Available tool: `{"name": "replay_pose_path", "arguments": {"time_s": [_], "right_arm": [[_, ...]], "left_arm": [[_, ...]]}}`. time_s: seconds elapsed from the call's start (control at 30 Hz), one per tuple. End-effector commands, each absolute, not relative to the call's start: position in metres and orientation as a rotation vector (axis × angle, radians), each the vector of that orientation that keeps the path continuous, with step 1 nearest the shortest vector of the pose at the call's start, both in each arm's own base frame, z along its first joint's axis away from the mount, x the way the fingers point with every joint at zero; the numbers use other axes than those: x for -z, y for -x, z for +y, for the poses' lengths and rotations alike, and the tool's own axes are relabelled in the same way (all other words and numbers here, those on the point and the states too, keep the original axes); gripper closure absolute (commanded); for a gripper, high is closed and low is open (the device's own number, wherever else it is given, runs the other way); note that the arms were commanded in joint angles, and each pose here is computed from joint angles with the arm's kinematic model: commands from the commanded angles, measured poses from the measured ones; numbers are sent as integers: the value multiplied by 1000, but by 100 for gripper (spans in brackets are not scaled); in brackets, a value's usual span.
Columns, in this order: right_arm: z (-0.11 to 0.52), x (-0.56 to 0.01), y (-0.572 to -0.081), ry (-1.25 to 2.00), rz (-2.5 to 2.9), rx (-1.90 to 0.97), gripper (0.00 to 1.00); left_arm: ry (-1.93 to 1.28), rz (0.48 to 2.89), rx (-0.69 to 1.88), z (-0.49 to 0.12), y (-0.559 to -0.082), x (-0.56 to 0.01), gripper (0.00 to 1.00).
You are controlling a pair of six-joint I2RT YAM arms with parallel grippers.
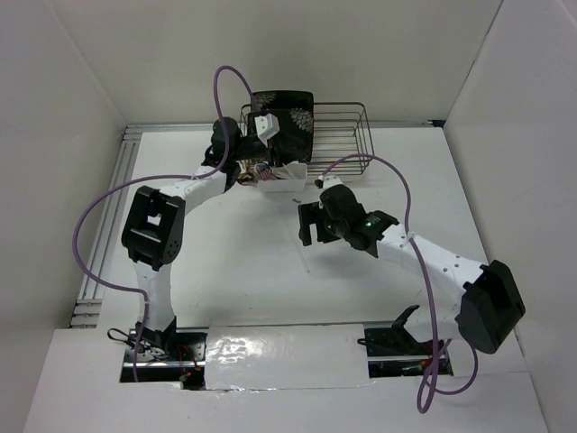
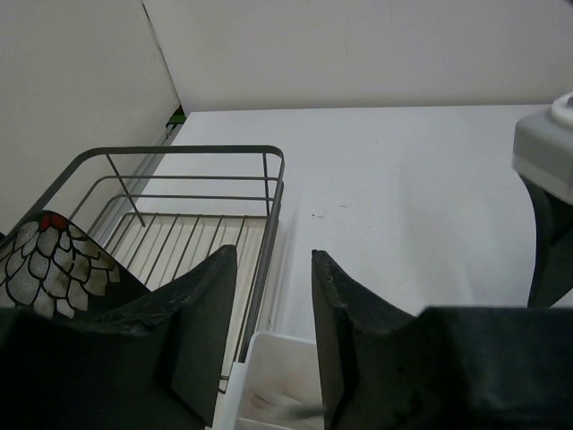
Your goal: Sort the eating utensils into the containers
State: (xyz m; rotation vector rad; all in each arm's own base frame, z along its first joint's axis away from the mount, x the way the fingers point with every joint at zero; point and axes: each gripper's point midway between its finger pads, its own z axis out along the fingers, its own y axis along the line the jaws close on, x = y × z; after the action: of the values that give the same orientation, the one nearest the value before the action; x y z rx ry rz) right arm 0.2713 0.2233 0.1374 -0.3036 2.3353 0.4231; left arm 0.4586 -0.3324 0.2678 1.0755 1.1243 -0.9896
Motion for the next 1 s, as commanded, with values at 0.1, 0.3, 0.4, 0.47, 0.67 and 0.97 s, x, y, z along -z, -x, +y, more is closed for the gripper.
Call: {"name": "replay_pose_path", "arguments": {"time_s": [0.1, 0.3, 0.4, 0.47, 0.67, 0.97], "right_arm": [[231, -131, -275, 305, 2312, -471, 6], [233, -110, -276, 347, 2354, -443, 12], [238, -94, -274, 371, 2398, -447, 18], [241, -85, -273, 369, 2414, -457, 21], [249, -74, -272, 392, 2423, -473, 26], [259, -50, -265, 451, 2475, -414, 32]], "left_arm": [[-1080, 1035, 904, -330, -467, -290, 40], [-981, 1012, 843, -311, -467, -356, 19], [-788, 1066, 766, -290, -485, -408, 5], [-682, 1099, 711, -273, -496, -434, 3], [-450, 1152, 600, -209, -490, -492, 0], [-313, 1209, 576, -143, -426, -520, 0]]}}
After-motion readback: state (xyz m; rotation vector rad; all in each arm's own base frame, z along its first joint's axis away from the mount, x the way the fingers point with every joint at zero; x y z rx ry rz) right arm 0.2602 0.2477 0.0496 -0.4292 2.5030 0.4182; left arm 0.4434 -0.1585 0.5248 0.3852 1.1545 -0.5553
